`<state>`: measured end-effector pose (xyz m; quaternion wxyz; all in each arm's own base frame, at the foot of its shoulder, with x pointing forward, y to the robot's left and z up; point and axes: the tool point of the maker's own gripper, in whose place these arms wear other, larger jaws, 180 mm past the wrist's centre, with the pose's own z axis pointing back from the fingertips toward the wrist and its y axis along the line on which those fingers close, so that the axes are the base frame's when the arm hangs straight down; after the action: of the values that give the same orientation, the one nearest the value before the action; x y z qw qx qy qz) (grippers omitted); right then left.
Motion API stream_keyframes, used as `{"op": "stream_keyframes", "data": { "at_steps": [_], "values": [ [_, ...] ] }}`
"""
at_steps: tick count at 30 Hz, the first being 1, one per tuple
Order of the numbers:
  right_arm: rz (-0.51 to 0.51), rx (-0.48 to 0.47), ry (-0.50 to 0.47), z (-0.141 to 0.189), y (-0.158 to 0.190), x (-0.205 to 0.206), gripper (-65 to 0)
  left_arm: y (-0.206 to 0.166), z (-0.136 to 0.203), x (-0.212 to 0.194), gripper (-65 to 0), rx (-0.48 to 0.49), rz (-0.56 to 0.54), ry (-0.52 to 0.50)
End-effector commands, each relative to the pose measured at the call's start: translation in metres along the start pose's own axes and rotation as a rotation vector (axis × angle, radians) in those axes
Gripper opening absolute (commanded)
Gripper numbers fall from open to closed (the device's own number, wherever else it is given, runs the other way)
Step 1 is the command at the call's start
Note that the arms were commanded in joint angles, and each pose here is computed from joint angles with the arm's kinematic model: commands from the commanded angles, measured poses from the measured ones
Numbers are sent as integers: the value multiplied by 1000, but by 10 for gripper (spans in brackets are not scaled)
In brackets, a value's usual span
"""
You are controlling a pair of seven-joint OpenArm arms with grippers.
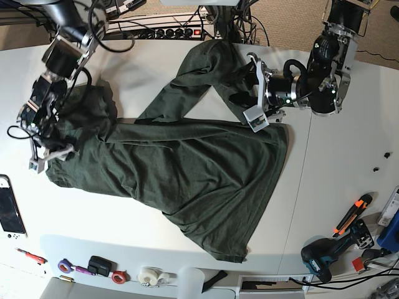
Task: Layout the t-shirt on the table in an organized manner, then fold the t-shirt properly
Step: 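Grasp the sleeve with the left gripper and pull it away from the body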
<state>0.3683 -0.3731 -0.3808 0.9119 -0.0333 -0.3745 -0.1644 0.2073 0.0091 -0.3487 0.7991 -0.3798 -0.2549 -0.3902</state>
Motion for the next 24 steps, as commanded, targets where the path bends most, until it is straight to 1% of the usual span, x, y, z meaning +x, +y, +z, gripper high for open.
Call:
{"op": "stream_keyframes", "data": {
  "at_steps": [1,4,9,12,14,17,21,24],
  "values": [
    [-3,-17,-15,1,-10,17,-346,-1,3,4,-320,3,-18,-16],
    [-27,-13,25,-9,-16,13,-346,-5,0,-9,-319,6,-1,10],
    [-36,-1,37,-14,-12,10,-345,-13,-3,-22,-319,-10,26,27],
    [-38,2,38,-14,-11,9,-346,-10,-4,-29,-319,22,15,38],
    [-38,2,38,-14,-11,9,-346,-7,-5,-30,-319,46,6,28],
    [-44,9,35,-14,-10,10,-346,-10,-7,-24,-319,40,12,-14],
    [-49,14,37,-14,-8,9,-346,-19,-18,-9,-315,15,26,-70],
    [-44,19,37,-14,-8,9,-346,-26,-29,2,-268,5,32,-105]
  ]
}}
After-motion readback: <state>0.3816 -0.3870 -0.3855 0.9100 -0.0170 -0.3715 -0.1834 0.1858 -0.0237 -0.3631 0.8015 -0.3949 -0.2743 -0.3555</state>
